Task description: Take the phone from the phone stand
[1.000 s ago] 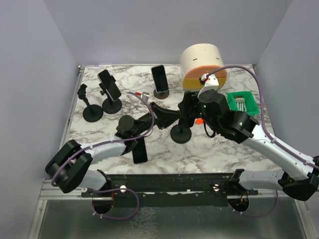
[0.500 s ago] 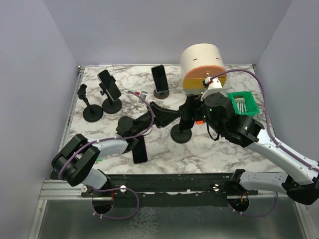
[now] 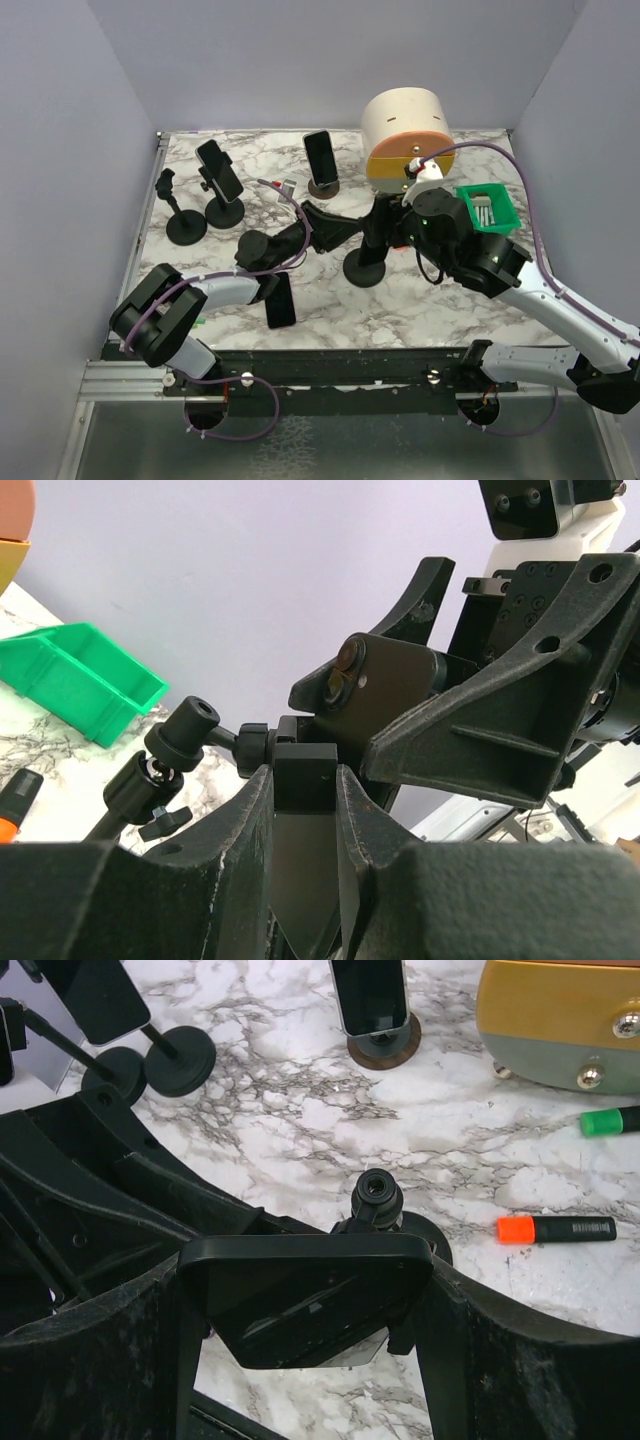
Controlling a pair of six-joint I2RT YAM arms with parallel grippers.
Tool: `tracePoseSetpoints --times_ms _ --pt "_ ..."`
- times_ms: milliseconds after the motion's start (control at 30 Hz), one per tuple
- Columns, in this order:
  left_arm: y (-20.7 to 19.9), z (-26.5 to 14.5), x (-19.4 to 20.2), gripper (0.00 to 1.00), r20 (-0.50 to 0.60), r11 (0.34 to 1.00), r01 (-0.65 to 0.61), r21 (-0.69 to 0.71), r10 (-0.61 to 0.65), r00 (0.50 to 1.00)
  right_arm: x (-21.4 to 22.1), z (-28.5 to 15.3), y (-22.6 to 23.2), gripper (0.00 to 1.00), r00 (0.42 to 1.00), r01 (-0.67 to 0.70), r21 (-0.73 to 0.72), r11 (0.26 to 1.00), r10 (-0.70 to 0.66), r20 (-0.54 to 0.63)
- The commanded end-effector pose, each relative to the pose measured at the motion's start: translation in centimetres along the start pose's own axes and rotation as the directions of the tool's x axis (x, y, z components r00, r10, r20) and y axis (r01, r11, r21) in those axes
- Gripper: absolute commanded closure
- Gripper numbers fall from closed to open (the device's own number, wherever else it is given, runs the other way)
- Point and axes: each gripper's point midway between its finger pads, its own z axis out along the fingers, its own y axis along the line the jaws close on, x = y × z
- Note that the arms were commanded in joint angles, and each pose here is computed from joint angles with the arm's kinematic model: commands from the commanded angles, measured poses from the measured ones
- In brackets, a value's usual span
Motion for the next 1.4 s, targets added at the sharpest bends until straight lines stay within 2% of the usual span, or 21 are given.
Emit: tracePoseSetpoints --times_ms 0,233,267,333,433,533,867,900,933,967,1067,1200,1300,1367 --pt "2.3 0.1 1.1 1.0 -0.052 0.998 0.013 -0.058 -0.016 0.999 -1.4 -1.4 0.9 1.0 0.999 -0.027 -0.061 0.998 0.029 0.019" --pt "2.6 0.2 1.3 1.0 -0.068 0.998 0.003 -0.065 -0.007 0.998 -4.4 -3.3 3.4 1.0 0.994 -0.078 -0.194 0.978 0.092 0.06" --pt "2.5 0.2 1.4 0.97 -0.07 0.998 0.001 -0.064 -0.006 0.998 -4.8 -3.7 3.7 1.0 0.993 -0.081 -0.213 0.974 0.097 0.063" --pt "2.3 0.4 1.2 0.89 -0.071 0.998 -0.002 -0.06 -0.002 0.997 -5.5 -4.3 4.3 1.0 0.992 -0.087 -0.244 0.966 0.107 0.071" --pt "2.0 0.5 1.0 0.7 -0.07 0.998 -0.01 -0.059 0.006 0.998 -6.4 -5.2 4.8 1.0 0.99 -0.089 -0.282 0.955 0.116 0.082" --pt "1.8 0.4 0.6 0.55 -0.065 0.997 -0.028 -0.068 0.024 0.998 -7.0 -5.9 5.2 1.0 0.989 -0.083 -0.309 0.947 0.116 0.09" --pt "-0.1 -0.5 -1.7 0.28 -0.027 0.984 -0.133 -0.122 0.131 0.991 -8.7 -8.4 5.2 1.0 0.984 -0.064 -0.353 0.934 0.117 0.132" --pt "-0.4 -0.9 -2.1 0.21 -0.016 0.978 -0.154 -0.14 0.154 0.988 -8.8 -8.6 5.1 1.0 0.984 -0.06 -0.352 0.934 0.116 0.139" --pt "-0.5 -1.3 -2.6 0.04 -0.005 0.97 -0.178 -0.163 0.18 0.984 -8.9 -8.8 4.9 1.0 0.982 -0.058 -0.348 0.936 0.116 0.147" --pt "-0.7 -1.8 -3.2 0.01 0.01 0.961 -0.201 -0.189 0.206 0.978 -9.0 -8.9 4.7 1.0 0.982 -0.059 -0.341 0.938 0.117 0.151" --pt "-1.3 -3.3 -4.9 0.01 0.051 0.929 -0.263 -0.261 0.285 0.957 -9.1 -8.8 3.9 0.99 0.978 -0.067 -0.305 0.95 0.123 0.167" --pt "-3.2 -4.1 -6.6 0.01 0.068 0.9 -0.333 -0.282 0.365 0.929 -9.5 -8.4 3.5 1.0 0.972 -0.091 -0.279 0.956 0.147 0.184" --pt "-6.0 -3.3 -5.6 0.01 -0.05 0.881 -0.452 -0.143 0.449 0.892 -10.1 -8.3 3.8 1.0 0.966 -0.109 -0.286 0.952 0.169 0.194" --pt "-7.6 -2.9 -4.4 0.01 -0.119 0.873 -0.487 -0.029 0.481 0.869 -10.4 -8.0 4.3 1.0 0.966 -0.116 -0.296 0.948 0.177 0.189"
